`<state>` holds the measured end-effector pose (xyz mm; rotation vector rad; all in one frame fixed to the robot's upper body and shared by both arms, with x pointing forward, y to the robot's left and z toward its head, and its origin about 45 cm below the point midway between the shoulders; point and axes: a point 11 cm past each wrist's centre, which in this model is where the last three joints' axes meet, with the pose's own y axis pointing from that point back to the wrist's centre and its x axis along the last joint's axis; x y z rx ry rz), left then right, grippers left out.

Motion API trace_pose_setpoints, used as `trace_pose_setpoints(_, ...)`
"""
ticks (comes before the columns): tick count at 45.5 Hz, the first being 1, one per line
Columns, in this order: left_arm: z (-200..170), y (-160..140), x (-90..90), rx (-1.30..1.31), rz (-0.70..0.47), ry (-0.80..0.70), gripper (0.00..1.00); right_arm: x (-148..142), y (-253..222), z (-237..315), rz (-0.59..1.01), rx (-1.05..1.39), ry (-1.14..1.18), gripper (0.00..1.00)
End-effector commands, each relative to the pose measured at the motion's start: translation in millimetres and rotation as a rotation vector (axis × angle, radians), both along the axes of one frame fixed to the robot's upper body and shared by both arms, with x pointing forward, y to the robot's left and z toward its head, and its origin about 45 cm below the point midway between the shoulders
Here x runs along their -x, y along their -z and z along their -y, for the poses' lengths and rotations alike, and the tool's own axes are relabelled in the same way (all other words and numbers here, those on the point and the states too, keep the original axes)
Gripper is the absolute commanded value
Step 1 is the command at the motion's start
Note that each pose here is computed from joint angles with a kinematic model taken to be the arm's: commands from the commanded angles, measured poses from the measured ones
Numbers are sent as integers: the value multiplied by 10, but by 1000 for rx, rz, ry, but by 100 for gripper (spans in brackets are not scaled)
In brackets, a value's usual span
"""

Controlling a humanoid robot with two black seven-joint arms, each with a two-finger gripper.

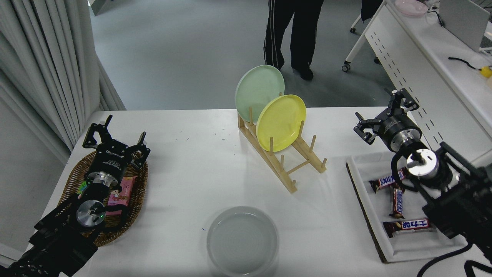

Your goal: Place the plate on the table

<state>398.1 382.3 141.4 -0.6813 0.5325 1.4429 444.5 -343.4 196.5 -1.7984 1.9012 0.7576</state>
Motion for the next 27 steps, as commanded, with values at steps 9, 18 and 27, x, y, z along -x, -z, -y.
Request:
trace_pose_setpoints(9, 0, 1, 0, 0, 0, 0, 100, 310, 148, 298, 132, -40, 96, 100)
trace_pose_setpoints(18, 0, 1, 0, 0, 0, 0, 100, 348, 265, 261, 156, -89, 61, 100)
trace_pose_setpoints(27, 0, 1, 0, 0, 0, 0, 100, 356, 391, 361, 119, -87, 94, 100)
